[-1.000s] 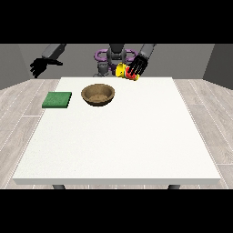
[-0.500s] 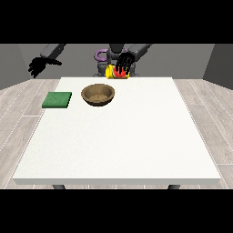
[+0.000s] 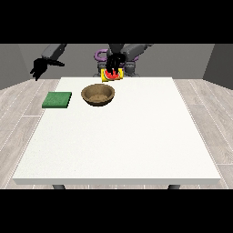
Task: Pick the cup and pour the ball into the bowl, then pick the bowl and place it on the pad
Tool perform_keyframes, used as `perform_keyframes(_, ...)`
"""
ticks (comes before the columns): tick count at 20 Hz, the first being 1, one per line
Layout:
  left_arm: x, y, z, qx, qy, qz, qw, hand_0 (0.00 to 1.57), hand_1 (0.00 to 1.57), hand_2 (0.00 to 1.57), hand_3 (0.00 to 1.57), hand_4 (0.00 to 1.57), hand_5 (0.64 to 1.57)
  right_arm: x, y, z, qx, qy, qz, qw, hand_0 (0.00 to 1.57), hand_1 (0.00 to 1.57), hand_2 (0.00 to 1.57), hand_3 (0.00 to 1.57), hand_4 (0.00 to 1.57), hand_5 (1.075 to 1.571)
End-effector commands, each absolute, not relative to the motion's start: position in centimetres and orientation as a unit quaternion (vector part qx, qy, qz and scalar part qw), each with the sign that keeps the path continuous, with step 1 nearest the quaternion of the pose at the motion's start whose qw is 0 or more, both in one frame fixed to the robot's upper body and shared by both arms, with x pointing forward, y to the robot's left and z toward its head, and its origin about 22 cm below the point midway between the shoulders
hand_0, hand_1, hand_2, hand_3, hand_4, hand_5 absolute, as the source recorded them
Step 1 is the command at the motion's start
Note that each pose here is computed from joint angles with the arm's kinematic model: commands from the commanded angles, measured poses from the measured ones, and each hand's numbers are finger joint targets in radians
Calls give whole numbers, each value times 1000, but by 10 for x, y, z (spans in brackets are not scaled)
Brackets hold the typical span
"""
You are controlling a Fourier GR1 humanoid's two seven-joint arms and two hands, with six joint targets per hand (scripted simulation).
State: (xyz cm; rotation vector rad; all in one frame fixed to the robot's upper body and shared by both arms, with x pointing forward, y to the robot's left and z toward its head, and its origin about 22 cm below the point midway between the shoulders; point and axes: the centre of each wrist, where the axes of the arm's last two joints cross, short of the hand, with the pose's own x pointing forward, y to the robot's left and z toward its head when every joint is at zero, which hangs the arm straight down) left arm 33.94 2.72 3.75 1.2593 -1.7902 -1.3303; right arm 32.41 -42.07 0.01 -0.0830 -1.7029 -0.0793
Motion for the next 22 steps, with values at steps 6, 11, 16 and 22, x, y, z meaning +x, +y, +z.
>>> perform_keyframes(6, 319, 9, 31, 483, -603, -602, 200, 0, 0, 1571, 1571, 1196, 1434, 335, -407, 0, -24, -746, -35, 665, 0, 0, 0, 190, 0, 1521)
perform_keyframes(11, 326, -7, 55, 514, -566, -635, 110, 702, 702, 1571, 1571, 1199, 1416, 326, -414, -10, -22, -749, -35, 661, 0, 0, 0, 181, 0, 1519)
perform_keyframes(16, 340, -13, 92, 542, -534, -647, 51, 1546, 1546, 1571, 1571, 1197, 1457, 320, -409, -22, -29, -740, -36, 671, 0, 0, 0, 191, 0, 1515)
perform_keyframes(22, 337, -13, 94, 546, -542, -637, 50, 1499, 1499, 1571, 1571, 1209, 1457, 317, -435, -4, -33, -746, -50, 664, 0, 0, 0, 262, 0, 1528)
